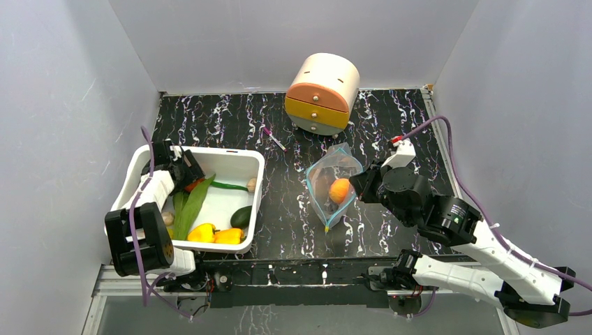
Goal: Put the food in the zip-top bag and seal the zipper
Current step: Pick up the fake fruit from the bin.
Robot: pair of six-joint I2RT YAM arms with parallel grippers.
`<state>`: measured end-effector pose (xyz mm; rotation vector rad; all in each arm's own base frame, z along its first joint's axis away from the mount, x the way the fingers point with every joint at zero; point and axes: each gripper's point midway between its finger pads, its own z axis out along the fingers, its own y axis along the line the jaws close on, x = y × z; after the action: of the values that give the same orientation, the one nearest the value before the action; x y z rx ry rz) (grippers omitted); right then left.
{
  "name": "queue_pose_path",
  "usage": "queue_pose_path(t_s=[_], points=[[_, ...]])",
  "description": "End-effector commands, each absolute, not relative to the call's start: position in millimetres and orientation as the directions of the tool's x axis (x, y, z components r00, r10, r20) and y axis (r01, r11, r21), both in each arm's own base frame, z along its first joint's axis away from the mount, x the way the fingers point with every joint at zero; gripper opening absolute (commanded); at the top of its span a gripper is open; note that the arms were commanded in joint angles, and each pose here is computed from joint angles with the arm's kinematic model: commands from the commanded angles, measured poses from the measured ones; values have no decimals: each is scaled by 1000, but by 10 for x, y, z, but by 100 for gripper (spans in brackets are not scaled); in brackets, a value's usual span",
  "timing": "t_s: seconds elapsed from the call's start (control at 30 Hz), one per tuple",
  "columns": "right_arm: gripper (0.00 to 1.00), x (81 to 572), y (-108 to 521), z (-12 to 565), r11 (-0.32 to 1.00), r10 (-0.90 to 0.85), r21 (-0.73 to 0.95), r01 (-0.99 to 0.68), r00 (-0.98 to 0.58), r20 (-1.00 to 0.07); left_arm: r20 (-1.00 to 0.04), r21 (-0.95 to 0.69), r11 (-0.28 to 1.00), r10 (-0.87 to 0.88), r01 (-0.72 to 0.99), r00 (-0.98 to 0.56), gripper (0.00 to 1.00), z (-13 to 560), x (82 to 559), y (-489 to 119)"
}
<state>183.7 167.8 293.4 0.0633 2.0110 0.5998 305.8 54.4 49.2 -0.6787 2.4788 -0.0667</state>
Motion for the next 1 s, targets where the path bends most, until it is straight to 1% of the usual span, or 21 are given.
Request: queue_pose_path(t_s=[0.0,0.23,0.5,0.67,0.97], points=[[0,1860,1698,3265,837,359,494,-235,-446,-820,-517,-162,859,-494,-486,-699,61,669,2938,604],[0,1841,1781,3165,835,336,492,-245,-481,-810,-558,-185,842,-515,-507,-651,58,947,2853,595],[0,1856,1863,3077,837,325,493,-238,-508,-797,-615,-241,847,-511,-474,-600,58,1280,2798,516],[0,1867,1937,2958,844,304,484,-231,-537,-787,-632,-309,861,-503,-404,-589,57,1511,2797,365],[0,1936,2006,2876,857,302,474,-201,-548,-780,-656,-452,877,-451,-164,-605,54,2004,2840,-155]])
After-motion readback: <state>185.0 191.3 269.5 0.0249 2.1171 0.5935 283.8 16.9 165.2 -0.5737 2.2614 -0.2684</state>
